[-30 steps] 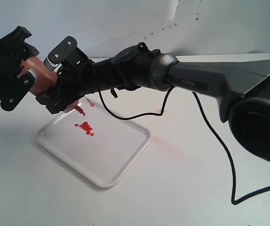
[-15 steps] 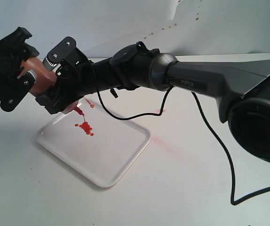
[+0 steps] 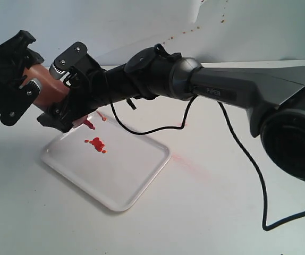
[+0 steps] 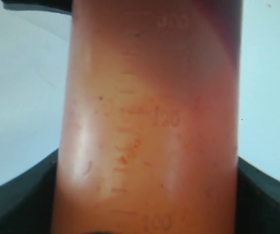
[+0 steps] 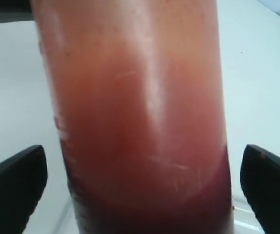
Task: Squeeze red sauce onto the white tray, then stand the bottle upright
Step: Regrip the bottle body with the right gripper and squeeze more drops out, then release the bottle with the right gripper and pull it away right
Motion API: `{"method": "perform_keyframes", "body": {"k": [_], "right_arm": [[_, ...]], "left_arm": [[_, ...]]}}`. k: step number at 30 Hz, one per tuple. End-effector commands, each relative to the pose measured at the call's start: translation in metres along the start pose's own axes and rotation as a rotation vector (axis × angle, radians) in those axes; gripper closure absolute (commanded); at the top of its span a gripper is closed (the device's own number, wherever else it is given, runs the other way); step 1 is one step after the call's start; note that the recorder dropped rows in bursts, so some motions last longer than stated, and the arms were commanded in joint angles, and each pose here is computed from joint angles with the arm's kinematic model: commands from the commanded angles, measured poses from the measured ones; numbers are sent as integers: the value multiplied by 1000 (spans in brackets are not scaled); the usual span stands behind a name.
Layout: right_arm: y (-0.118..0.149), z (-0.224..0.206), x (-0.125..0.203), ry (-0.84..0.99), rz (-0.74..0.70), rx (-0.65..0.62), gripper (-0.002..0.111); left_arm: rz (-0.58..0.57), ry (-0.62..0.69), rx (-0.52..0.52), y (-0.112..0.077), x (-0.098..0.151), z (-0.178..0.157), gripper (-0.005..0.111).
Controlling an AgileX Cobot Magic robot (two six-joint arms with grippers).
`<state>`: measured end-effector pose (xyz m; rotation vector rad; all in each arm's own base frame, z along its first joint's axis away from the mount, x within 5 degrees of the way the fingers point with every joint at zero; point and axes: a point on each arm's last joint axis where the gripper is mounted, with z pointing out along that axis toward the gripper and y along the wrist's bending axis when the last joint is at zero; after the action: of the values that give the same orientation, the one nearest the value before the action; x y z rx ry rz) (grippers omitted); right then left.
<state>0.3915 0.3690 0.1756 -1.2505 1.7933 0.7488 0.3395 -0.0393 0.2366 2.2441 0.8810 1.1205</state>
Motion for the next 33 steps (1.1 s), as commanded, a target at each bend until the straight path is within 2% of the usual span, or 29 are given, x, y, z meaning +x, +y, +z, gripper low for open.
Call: {"method": "perform_keyframes", "body": {"k": [1, 7, 15, 21, 24, 25, 26, 27, 28, 30, 33], "right_arm": [[3, -21, -19, 54, -56, 23, 3], [6, -40, -20, 222, -55, 18, 4], [12, -67, -23, 409, -24, 0, 17], [12, -91, -22, 507, 64, -72, 39], [11, -98, -19, 546, 98, -101, 57], [10, -101, -17, 567, 110, -118, 74], [10, -103, -16, 574, 113, -124, 81], [13, -106, -14, 589, 119, -134, 97], [14, -108, -15, 590, 119, -136, 105], [20, -117, -14, 591, 105, -139, 108], [31, -147, -26, 495, 80, -46, 108]], "left_arm": [[-34, 13, -23, 6, 3, -5, 107], [-36, 13, -23, 6, 3, -5, 107], [-47, 13, -24, 6, 3, -5, 107], [-99, -28, -49, 9, -1, -5, 107], [-148, -66, -68, 11, -4, -5, 107], [-194, -87, -80, 12, -5, -6, 107], [-216, -93, -85, 13, -6, -6, 107], [-274, -109, -96, 14, -7, -6, 107], [-276, -109, -96, 14, -7, -6, 107], [-317, -110, -93, 14, -7, -6, 107], [-327, -122, -72, 8, -12, -5, 107]]}}
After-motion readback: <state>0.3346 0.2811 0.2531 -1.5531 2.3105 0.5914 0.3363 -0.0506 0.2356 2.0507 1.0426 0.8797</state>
